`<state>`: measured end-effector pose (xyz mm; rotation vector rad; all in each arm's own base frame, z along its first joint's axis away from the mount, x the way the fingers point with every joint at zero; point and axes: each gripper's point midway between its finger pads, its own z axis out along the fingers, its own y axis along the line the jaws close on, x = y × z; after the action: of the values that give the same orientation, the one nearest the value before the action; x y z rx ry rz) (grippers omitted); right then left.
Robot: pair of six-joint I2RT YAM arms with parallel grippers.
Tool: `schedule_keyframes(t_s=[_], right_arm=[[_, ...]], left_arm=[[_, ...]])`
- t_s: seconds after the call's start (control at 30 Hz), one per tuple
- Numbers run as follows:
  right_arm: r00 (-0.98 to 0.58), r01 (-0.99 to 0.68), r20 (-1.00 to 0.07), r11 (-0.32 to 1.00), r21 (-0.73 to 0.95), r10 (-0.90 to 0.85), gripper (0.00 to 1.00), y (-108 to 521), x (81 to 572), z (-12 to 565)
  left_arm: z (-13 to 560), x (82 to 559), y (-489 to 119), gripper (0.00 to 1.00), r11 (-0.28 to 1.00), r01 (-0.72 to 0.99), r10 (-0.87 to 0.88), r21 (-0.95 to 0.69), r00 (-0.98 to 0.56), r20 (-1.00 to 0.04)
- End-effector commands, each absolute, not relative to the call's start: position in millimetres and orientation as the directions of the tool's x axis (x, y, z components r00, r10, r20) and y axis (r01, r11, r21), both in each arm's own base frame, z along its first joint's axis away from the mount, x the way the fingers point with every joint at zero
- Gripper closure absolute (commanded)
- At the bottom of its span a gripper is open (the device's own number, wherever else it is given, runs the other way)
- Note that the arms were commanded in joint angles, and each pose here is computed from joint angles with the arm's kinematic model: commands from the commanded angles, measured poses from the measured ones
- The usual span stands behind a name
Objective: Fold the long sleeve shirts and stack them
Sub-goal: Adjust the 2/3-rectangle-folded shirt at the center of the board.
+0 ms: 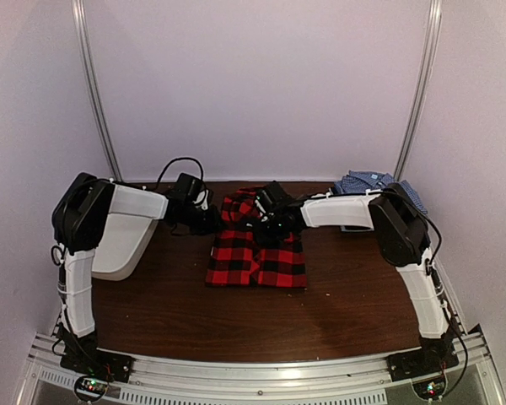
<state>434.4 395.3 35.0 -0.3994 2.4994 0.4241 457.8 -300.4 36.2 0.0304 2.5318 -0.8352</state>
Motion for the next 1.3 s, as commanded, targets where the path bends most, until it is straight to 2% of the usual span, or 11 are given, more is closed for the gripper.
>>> schedule_keyframes(t_s=[0.0,0.33,0.57,0.93,1.27], right_arm=[[-0.803,-0.344,-0.564,0.922,0.176,-0.191,0.64,390,441,38],[-0.758,-0.356,-0.635,0.909,0.215,-0.147,0.63,380,435,110],[-0.768,-0.358,-0.632,0.889,0.287,-0.105,0.63,360,400,128],[-0.849,-0.334,-0.52,0.855,0.397,-0.09,0.64,327,315,89],[-0.897,-0.278,-0.434,0.873,0.401,-0.086,0.67,297,267,51]], left_arm=[[83,463,-283,0.76,0.815,0.198,-0.145,-0.545,-0.84,-0.523],[114,432,-274,0.71,0.795,0.254,-0.113,-0.551,-0.831,-0.545],[102,392,-269,0.71,0.773,0.257,-0.081,-0.58,-0.867,-0.491],[65,314,-264,0.71,0.772,0.237,-0.011,-0.59,-0.923,-0.386],[52,287,-253,0.72,0.787,0.211,-0.003,-0.579,-0.938,-0.347]])
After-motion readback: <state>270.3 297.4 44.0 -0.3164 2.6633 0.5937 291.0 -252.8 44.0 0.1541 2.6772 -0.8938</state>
